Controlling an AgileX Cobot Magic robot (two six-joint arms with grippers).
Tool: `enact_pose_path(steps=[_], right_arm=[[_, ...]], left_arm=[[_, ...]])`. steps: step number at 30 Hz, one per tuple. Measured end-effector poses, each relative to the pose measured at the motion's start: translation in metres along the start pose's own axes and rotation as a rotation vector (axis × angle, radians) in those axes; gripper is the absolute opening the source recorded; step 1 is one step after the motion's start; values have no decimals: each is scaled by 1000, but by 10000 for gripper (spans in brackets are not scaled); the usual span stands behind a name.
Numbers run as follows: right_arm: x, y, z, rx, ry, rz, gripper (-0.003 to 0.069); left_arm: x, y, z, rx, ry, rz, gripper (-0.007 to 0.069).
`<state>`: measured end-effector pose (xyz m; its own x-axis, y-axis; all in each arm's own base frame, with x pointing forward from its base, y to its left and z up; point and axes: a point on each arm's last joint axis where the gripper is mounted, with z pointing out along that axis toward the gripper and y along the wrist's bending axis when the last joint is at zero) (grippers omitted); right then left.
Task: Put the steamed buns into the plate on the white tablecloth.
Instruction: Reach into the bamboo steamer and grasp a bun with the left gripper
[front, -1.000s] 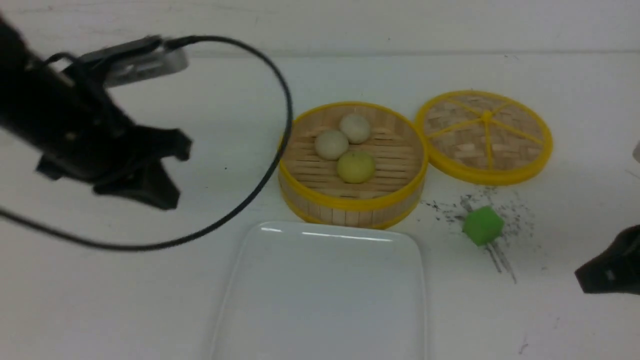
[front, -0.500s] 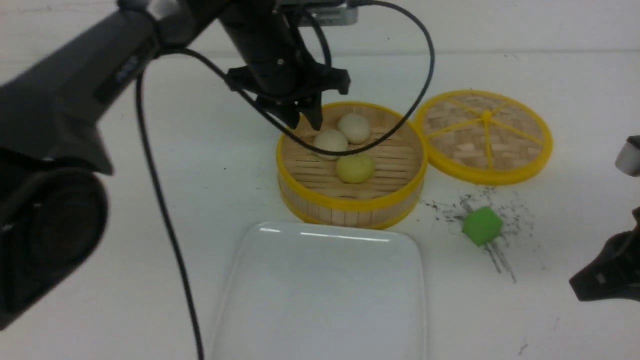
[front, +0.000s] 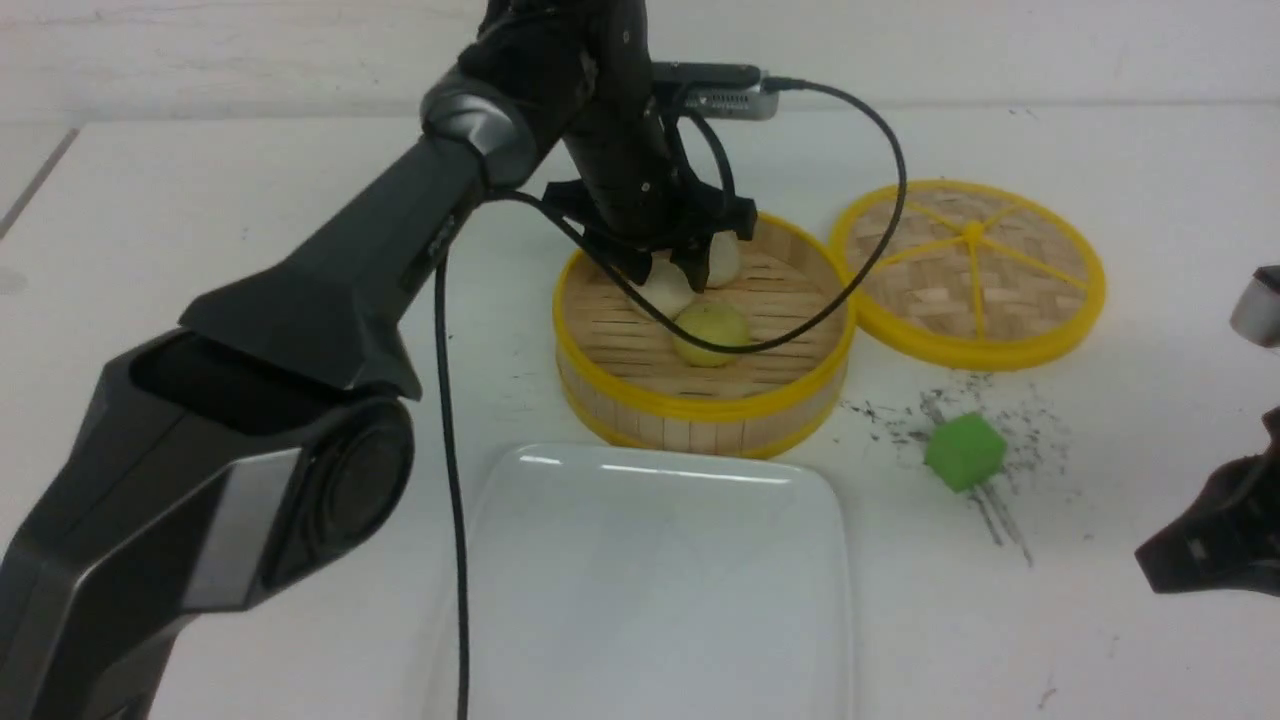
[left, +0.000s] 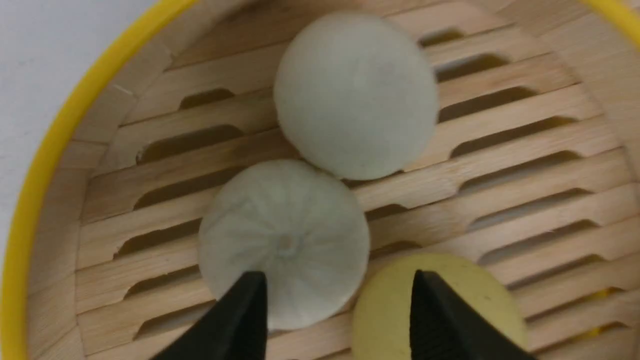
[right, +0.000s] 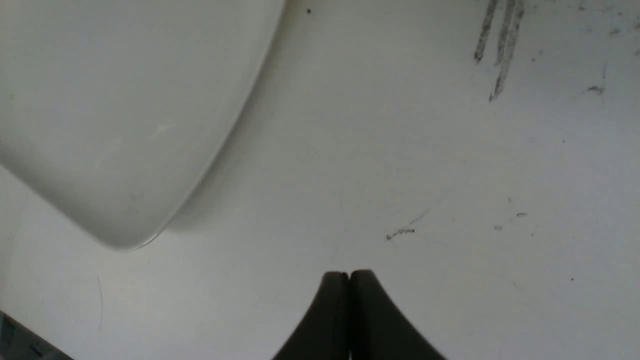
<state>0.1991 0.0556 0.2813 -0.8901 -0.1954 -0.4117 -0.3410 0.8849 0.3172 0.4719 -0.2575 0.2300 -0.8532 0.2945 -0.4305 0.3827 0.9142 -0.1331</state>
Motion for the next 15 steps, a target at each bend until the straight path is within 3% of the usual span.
enact_pose_path(steps=[3,4,5,6,12,15], right_arm=[[0,0,0,0,0,0,16],[0,0,0,0,0,0,18],[0,0,0,0,0,0,18],[0,0,0,0,0,0,19],[0,0,0,0,0,0,20],[0,0,0,0,0,0,23]], left_arm=[[0,1,2,-14,2,-22,235],[0,2,1,-16,0,-28,149],[0,2,1,-16,0,-30,135],[0,2,1,-18,-1,-31,47],[-6,0,-21,-19,-46,-27,2],[-16,-6,-81,-3,-157,-19,2]])
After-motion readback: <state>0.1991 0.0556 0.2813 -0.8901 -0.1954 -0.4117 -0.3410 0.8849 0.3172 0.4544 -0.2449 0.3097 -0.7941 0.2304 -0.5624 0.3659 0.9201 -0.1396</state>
